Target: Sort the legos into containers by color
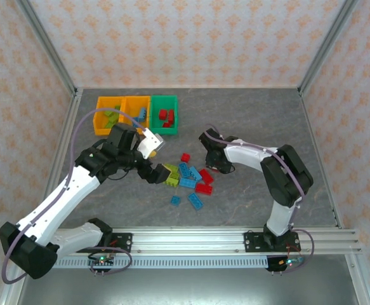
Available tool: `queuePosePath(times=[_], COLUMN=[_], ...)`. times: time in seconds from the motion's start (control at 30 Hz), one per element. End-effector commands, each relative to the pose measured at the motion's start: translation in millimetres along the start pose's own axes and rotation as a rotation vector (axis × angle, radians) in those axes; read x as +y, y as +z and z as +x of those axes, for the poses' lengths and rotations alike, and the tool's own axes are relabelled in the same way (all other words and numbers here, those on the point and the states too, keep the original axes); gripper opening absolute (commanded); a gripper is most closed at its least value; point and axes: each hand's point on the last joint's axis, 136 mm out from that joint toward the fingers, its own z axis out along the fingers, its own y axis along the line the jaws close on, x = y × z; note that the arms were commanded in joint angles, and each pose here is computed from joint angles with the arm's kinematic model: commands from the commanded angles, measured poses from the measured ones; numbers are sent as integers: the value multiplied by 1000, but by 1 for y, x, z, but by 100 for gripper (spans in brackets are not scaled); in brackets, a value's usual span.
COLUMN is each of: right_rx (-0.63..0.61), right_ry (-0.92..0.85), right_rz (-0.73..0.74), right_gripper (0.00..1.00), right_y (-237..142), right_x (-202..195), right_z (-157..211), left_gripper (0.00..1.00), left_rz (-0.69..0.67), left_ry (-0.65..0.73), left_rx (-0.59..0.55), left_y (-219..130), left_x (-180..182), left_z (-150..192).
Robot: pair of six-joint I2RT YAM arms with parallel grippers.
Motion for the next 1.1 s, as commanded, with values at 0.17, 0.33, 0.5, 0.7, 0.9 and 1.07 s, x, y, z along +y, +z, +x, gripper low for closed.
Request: queuePosePath(times=[0.17,0.33,0.5,0.7,0.9,1.07], right_rx=[-270,-363,-426,-462,-440,-439], right_ry=[-58,-230,-298,-359,-378,-397], right_rz=[-447,-655,-607,-465,-413,-428], right_gripper=[26,27,27,26,35,55], right_y=[-135,-184,-162,-99,-48,-50], right_x=[64,131,182,240,284,298], right_z=[-41,-44,-81,-128,-151,-157], left_gripper=[100,100,100,100,100,100], left_rz=[-65,-464,-766,-823,-824,-837], left_ry=[92,3,-73,-72,-66,-64], left_rx=[-104,-185,-164,-116,-114,-118], left_y=[-22,-52,-83,-85,-85,-88], left_x=[-2,58,100,109,110,111], left_z=[-6,-6,7,14,14,14])
